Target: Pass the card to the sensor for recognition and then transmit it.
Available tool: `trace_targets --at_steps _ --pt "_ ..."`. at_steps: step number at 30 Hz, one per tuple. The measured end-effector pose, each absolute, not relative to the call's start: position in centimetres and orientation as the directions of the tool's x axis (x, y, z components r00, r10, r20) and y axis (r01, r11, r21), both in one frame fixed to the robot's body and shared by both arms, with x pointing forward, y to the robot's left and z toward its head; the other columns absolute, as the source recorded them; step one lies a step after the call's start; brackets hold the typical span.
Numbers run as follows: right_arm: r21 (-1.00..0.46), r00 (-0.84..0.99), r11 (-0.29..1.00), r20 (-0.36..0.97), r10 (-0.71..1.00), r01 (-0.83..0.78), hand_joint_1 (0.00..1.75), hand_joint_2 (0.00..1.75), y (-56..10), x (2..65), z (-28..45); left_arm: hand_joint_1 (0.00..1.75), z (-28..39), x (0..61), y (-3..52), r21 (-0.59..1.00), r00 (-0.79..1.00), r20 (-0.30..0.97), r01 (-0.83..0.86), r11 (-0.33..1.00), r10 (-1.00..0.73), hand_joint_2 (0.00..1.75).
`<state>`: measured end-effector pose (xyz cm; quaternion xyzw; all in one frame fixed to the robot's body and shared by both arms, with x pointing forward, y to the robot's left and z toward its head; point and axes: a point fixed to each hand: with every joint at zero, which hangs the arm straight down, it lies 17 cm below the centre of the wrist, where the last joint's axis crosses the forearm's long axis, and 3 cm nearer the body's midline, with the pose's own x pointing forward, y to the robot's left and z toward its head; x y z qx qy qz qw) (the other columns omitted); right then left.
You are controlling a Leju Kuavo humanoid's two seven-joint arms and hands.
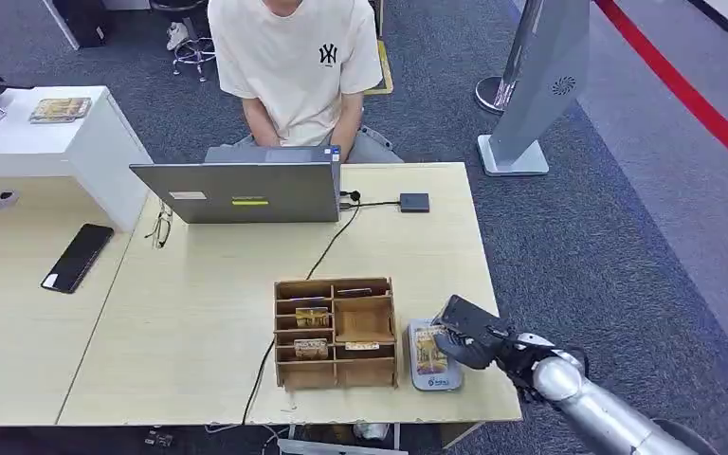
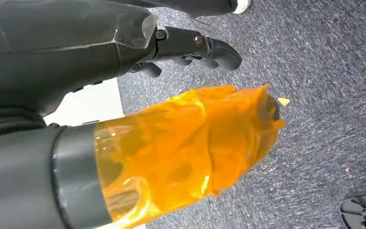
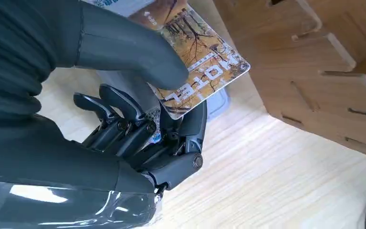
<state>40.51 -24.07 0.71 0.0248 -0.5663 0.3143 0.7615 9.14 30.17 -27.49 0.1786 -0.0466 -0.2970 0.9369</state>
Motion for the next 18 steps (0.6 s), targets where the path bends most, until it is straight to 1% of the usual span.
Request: trace_targets --at_steps 11,18 --pt "-0.325 0.107 0.811 0.899 0.424 -0.486 1.75 1.75 -25.3 42.8 3.9 0.00 -27.5 9.2 30.1 0.364 0.824 -0.009 0.530 0.766 -0.566 0.00" --pt "-0.321 0.105 0.804 0.900 0.424 -0.500 1.75 1.75 -25.0 42.6 3.8 0.00 -27.5 9.2 30.1 0.363 0.825 -0.009 0.529 0.767 -0.565 0.00"
